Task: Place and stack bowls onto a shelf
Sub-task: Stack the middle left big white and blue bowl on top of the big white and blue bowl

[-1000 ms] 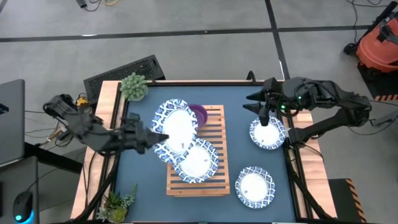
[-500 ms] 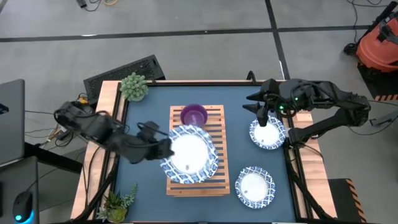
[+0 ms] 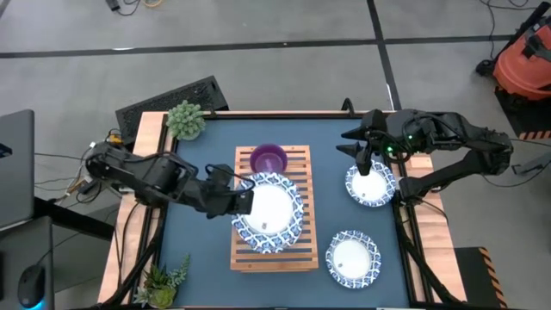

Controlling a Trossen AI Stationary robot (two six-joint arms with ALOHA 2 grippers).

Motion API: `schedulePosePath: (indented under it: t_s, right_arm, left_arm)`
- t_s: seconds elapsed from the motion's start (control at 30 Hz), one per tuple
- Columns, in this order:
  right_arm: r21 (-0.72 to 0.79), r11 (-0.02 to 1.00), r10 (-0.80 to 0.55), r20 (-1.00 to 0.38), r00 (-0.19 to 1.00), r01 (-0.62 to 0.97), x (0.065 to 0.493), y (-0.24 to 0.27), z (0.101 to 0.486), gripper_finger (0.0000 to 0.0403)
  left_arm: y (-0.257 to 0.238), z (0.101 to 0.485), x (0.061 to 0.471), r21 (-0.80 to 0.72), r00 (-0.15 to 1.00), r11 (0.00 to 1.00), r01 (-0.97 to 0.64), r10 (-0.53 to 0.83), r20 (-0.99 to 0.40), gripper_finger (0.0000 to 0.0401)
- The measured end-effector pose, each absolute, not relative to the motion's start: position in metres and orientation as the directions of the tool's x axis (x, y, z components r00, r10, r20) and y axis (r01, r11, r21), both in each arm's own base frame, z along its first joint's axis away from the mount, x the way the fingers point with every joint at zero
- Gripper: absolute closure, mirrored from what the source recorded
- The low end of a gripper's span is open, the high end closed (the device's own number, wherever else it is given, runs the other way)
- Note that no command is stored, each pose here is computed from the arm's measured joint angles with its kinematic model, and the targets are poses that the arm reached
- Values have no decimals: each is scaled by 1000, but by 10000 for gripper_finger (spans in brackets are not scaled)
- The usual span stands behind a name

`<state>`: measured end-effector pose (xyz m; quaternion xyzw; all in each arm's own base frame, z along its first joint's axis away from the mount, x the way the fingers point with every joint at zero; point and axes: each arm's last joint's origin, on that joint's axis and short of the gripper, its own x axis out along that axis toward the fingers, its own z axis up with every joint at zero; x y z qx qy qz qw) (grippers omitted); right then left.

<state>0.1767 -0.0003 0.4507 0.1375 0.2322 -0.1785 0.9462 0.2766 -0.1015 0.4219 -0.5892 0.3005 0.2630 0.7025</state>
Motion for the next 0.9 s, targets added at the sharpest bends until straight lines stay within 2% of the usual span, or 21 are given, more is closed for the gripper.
schedulePosePath:
  t_s: [0.17,0.5,0.9]
  right_arm:
    - [171,899,-274,-499,822,404,176,0,450,173]
    - [161,900,-275,-509,816,404,176,0,449,173]
    - [158,901,-276,-509,815,404,176,0,449,173]
  left_arm:
    - [-106,410,289,-632,641,191,-751,-20,-767,401]
    - [-101,396,296,-579,604,244,-778,37,-796,401]
    - [-101,389,298,-566,593,273,-778,19,-805,401]
